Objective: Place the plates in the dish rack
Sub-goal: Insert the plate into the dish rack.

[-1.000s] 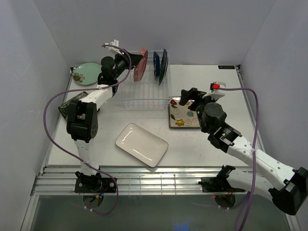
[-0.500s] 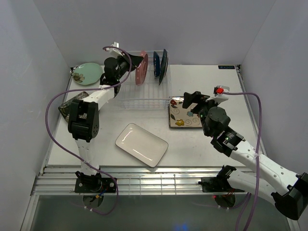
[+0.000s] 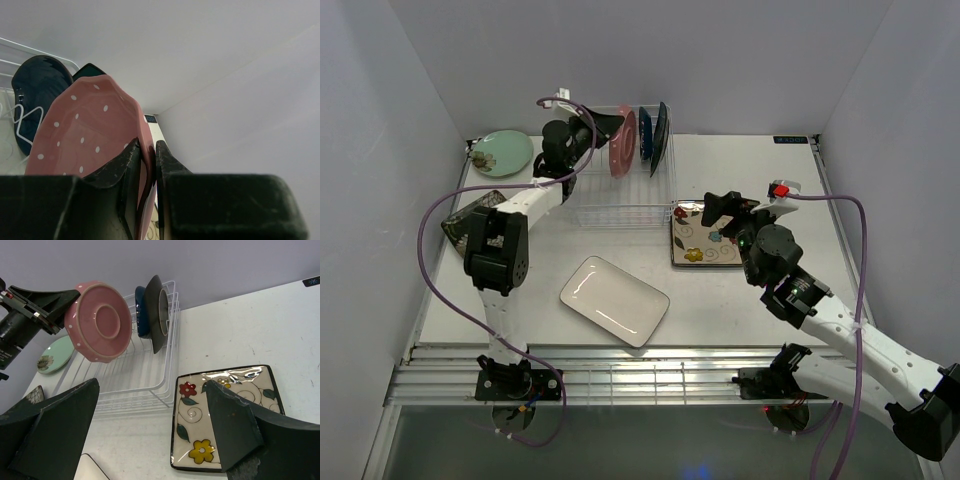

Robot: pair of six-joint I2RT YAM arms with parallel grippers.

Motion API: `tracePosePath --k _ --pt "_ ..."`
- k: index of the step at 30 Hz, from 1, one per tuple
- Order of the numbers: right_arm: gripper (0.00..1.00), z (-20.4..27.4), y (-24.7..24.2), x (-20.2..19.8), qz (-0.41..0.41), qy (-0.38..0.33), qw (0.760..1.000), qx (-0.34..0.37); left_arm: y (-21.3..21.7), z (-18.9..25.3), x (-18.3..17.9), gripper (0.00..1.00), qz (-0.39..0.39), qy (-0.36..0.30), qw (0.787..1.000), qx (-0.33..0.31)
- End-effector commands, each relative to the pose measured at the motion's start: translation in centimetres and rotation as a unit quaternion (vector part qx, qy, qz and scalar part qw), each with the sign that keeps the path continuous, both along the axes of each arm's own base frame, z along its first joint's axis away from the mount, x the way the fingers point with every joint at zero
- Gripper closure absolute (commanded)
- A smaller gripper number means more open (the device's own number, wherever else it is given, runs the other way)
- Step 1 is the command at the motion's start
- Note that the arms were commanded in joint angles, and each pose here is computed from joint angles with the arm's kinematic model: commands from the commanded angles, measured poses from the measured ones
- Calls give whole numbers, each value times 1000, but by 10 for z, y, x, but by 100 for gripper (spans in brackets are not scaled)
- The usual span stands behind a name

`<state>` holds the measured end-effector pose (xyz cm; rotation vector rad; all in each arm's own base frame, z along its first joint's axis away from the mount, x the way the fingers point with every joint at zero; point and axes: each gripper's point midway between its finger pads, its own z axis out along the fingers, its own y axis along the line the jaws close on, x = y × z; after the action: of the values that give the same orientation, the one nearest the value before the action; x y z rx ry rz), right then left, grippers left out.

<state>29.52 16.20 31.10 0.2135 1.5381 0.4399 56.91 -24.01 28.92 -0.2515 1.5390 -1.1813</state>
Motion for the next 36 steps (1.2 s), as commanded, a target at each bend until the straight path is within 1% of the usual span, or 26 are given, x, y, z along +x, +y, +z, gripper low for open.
tracePosePath --k 1,8,13,18,22,27,31,36 --pt "7 12 -3 -2 -6 -17 1000 21 -9 83 -12 100 -1 -107 993 -53" --pt "7 12 -4 -3 -5 -17 1000 24 -26 73 -5 100 1 -97 993 -64" --pt "7 16 -3 -3 -3 -17 1000 22 -27 68 -1 100 9 -100 992 -73" --pt "7 16 1 -2 4 -14 1000 21 -26 67 -6 100 1 -118 988 -101" --pt "7 15 2 -1 4 -10 1000 18 -29 58 -2 100 -1 -116 988 -102" --pt "7 12 -1 -2 0 -7 1000 19 -32 45 11 100 9 -119 989 -87" --pt "7 14 -3 -2 -4 -6 1000 14 -34 38 20 100 32 -133 989 -52" --pt "7 12 1 1 -2 -1 1000 8 -37 30 30 100 60 -140 988 -33"
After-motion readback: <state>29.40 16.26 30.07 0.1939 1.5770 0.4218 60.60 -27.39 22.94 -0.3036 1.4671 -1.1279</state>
